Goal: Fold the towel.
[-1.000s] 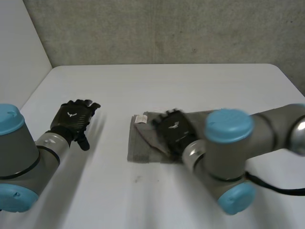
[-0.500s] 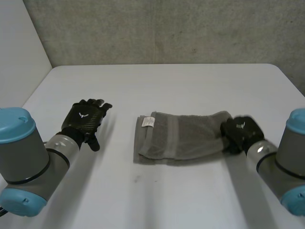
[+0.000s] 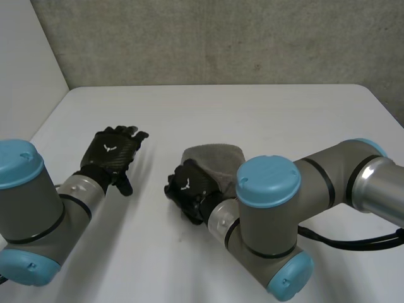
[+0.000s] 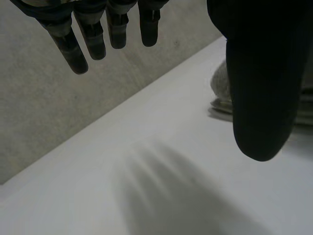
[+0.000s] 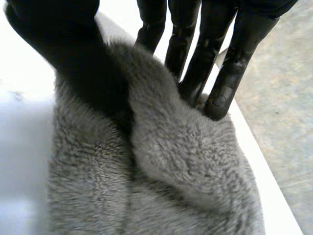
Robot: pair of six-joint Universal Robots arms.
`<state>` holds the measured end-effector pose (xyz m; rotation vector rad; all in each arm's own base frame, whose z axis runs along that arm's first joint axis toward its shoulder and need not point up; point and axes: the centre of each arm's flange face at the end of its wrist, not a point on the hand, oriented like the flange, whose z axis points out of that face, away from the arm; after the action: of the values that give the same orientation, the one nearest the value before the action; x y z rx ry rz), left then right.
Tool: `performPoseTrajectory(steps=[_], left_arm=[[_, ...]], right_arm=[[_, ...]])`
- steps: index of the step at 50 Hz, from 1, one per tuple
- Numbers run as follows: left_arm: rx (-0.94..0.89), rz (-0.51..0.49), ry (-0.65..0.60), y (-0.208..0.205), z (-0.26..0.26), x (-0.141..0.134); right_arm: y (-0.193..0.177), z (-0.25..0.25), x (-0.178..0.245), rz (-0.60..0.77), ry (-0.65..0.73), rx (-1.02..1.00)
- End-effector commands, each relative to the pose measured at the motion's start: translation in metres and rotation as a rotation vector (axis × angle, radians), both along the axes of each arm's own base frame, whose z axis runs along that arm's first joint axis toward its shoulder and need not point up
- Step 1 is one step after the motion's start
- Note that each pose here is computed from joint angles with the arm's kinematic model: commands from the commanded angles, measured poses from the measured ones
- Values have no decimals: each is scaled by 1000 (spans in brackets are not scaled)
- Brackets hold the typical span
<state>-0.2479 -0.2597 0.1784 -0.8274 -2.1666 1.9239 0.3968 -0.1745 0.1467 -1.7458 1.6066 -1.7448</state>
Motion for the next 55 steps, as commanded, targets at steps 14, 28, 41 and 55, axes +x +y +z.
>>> performPoseTrajectory(steps=[14, 28, 41, 55], left_arm=[[76, -145, 326, -2, 50, -81], [242, 37, 149, -10, -42, -97], [256, 32, 106, 9, -34, -85], [-60, 71, 336, 5, 121, -49]], right_arm=[[-79, 67, -93, -479, -481, 360], [-101, -1, -82, -511, -362, 613], [-107, 9, -79, -514, -354, 569], [-98, 151, -121, -636, -623, 194]])
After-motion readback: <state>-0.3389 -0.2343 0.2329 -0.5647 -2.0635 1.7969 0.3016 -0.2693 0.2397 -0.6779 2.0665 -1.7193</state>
